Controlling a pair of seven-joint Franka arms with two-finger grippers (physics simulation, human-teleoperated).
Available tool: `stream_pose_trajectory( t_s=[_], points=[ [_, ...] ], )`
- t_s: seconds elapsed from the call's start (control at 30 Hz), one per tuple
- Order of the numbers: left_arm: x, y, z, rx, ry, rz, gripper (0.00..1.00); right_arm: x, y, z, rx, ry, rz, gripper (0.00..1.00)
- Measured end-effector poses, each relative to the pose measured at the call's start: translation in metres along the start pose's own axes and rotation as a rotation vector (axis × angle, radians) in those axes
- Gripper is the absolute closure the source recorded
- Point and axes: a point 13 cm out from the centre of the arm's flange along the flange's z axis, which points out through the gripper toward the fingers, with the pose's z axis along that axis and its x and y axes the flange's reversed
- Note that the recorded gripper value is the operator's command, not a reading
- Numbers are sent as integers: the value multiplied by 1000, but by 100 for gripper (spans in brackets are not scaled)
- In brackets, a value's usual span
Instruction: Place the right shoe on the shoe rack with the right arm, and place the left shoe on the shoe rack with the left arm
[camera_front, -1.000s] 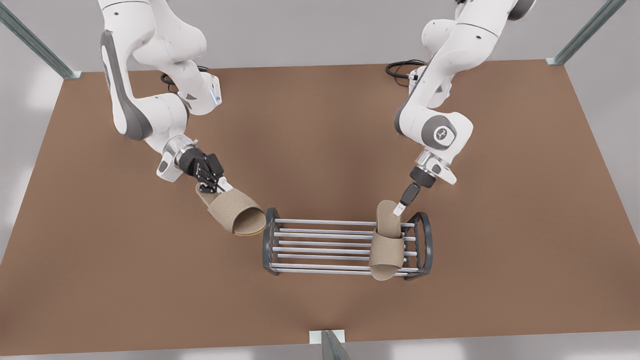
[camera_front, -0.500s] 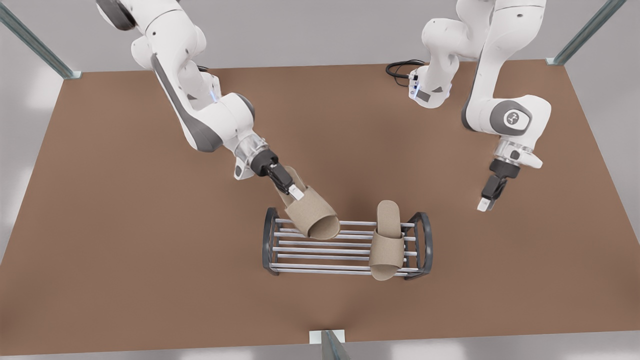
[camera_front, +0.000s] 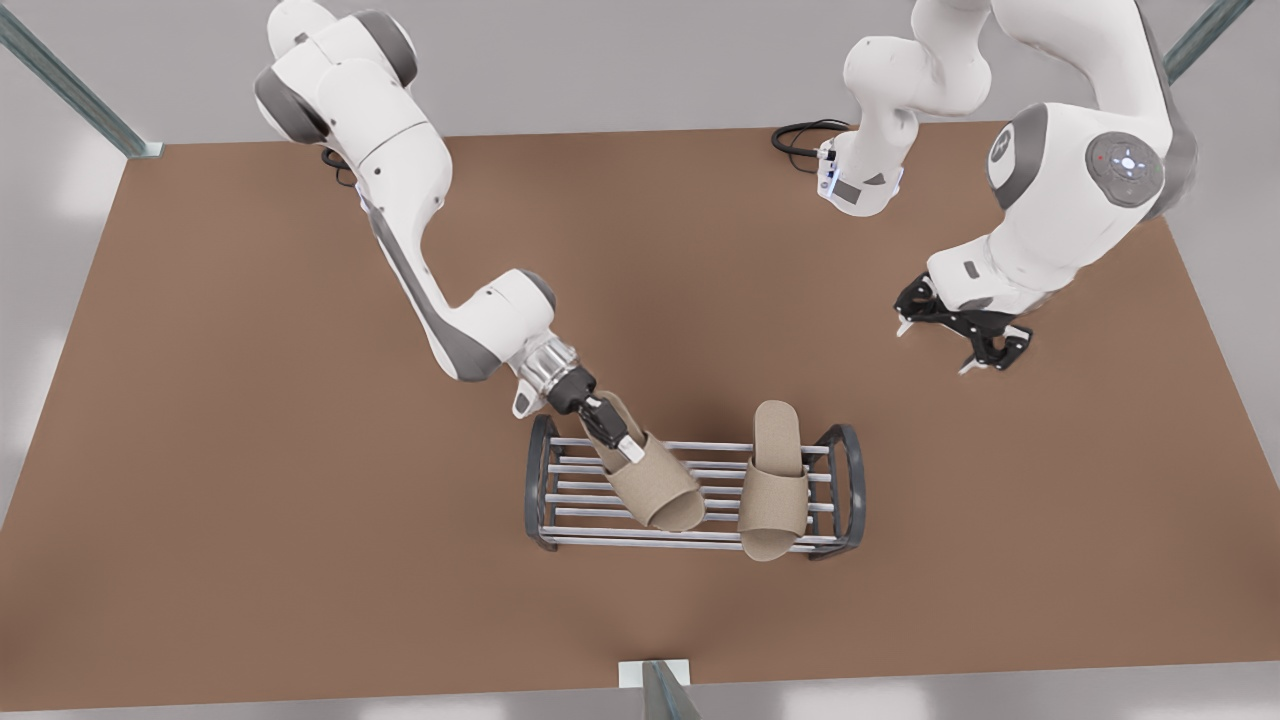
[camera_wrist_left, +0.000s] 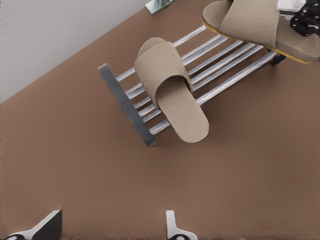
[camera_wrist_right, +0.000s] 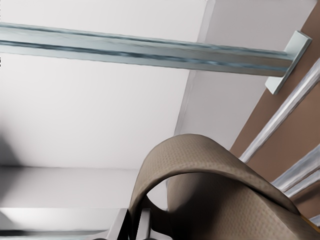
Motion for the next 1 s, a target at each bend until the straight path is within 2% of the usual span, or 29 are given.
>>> stream_pose_trajectory(
  t_s=[0.03, 0.07, 0.1, 0.13, 0.17, 0.27, 0.4, 0.5, 0.63, 0.77, 0.9, 1.0],
  points=[
    [3, 0, -7, -10, 16, -28, 0, -1, 0, 1, -2, -2, -7, 70],
    [8, 7, -10, -18, 33, -69, 0, -2, -1, 2, -4, -3, -13, 50],
    [13, 22, -13, -28, 44, -121, 0, -3, -1, 3, -3, -3, -20, 44],
    [21, 43, -15, -38, 54, -183, 0, -1, -3, 3, 0, -2, -35, 28],
    [29, 69, -14, -47, 64, -250, 0, -1, -3, 3, 1, -1, -46, 0],
    [41, 112, -9, -64, 91, -384, 0, 2, -6, 3, 5, 3, -82, 0],
    [35, 107, 20, -58, 150, -437, 0, 26, -36, 3, 56, 43, -429, 0],
    [36, 106, 25, -59, 166, -481, 0, 34, -51, 1, 79, 65, -583, 0],
    [38, 105, 24, -63, 169, -529, 0, -15, -20, -5, 42, -10, -514, 0],
    [38, 105, 23, -67, 170, -568, 0, -22, 1, -19, 18, -24, -443, 0],
    [39, 103, 20, -70, 167, -598, 0, -27, 121, -46, -94, -62, -404, 0],
    [39, 100, 14, -73, 160, -616, 0, -88, 197, -84, -122, -159, -365, 0]
  ],
)
